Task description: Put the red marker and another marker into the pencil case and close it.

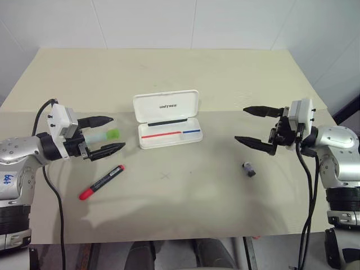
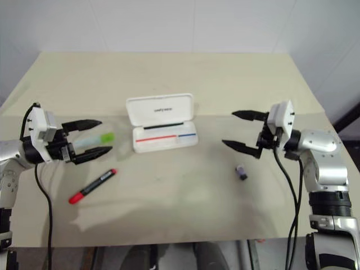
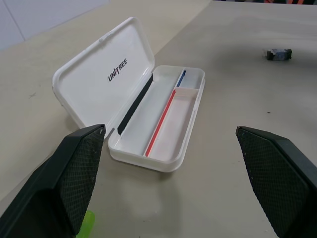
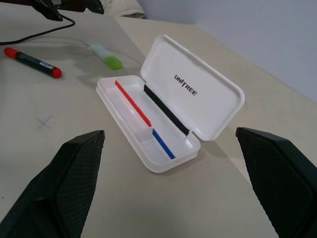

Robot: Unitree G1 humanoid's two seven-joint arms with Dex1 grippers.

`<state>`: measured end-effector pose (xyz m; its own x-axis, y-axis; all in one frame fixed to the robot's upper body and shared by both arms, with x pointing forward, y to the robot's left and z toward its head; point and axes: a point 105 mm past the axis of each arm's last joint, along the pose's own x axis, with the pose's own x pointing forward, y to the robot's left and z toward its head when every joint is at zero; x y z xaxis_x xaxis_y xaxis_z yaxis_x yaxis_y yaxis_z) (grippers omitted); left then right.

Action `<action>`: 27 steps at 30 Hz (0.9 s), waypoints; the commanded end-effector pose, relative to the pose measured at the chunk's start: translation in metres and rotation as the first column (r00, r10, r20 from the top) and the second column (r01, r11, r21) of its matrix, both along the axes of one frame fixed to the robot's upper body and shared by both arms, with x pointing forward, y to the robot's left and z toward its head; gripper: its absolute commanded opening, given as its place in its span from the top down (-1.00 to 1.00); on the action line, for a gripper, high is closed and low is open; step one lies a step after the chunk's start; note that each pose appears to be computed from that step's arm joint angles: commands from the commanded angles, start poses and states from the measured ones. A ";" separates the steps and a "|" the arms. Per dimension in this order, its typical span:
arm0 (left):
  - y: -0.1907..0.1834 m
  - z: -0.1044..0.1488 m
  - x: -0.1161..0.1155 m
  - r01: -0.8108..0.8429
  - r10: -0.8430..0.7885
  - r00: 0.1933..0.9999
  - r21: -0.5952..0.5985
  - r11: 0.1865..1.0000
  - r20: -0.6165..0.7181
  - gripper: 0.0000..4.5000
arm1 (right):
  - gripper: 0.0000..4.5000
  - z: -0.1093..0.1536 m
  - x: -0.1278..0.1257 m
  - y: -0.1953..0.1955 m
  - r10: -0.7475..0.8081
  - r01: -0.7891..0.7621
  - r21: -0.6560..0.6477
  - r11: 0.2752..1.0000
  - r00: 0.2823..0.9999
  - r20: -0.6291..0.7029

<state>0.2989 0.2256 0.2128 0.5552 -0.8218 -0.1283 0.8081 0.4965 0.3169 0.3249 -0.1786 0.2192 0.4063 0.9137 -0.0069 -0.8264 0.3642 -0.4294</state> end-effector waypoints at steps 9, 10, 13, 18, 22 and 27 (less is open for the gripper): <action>-0.009 0.013 -0.007 0.079 -0.082 0.996 0.054 0.995 0.040 -0.99 | -1.00 0.029 -0.008 0.017 0.114 -0.113 -0.022 0.993 0.992 0.047; -0.009 0.012 -0.007 0.083 -0.086 0.996 0.070 0.994 0.035 -0.99 | -1.00 0.032 -0.011 0.021 0.132 -0.131 -0.025 0.991 0.990 0.048; -0.011 0.010 -0.005 0.102 -0.103 0.994 0.082 0.991 0.019 -0.82 | -1.00 0.039 -0.019 0.036 0.194 -0.192 -0.026 0.981 0.978 0.074; -0.018 -0.003 -0.001 0.135 -0.132 0.991 0.096 0.986 -0.031 -0.14 | -1.00 0.045 -0.030 0.057 0.249 -0.249 -0.006 0.968 0.963 0.104; -0.026 -0.010 0.012 0.159 -0.157 0.987 0.138 0.977 -0.029 0.15 | -1.00 0.045 -0.043 0.074 0.302 -0.304 -0.004 0.953 0.948 0.100; -0.051 -0.031 0.042 0.164 -0.171 0.985 0.305 0.938 -0.004 0.15 | -1.00 0.043 -0.053 0.080 0.319 -0.321 0.008 0.947 0.942 0.102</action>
<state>0.3347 0.1783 0.1835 0.4015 -0.8511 -0.3383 0.8827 0.2612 0.3906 0.2789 -0.0994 0.2549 0.1011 0.9947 0.0204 -0.8693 0.0983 -0.4844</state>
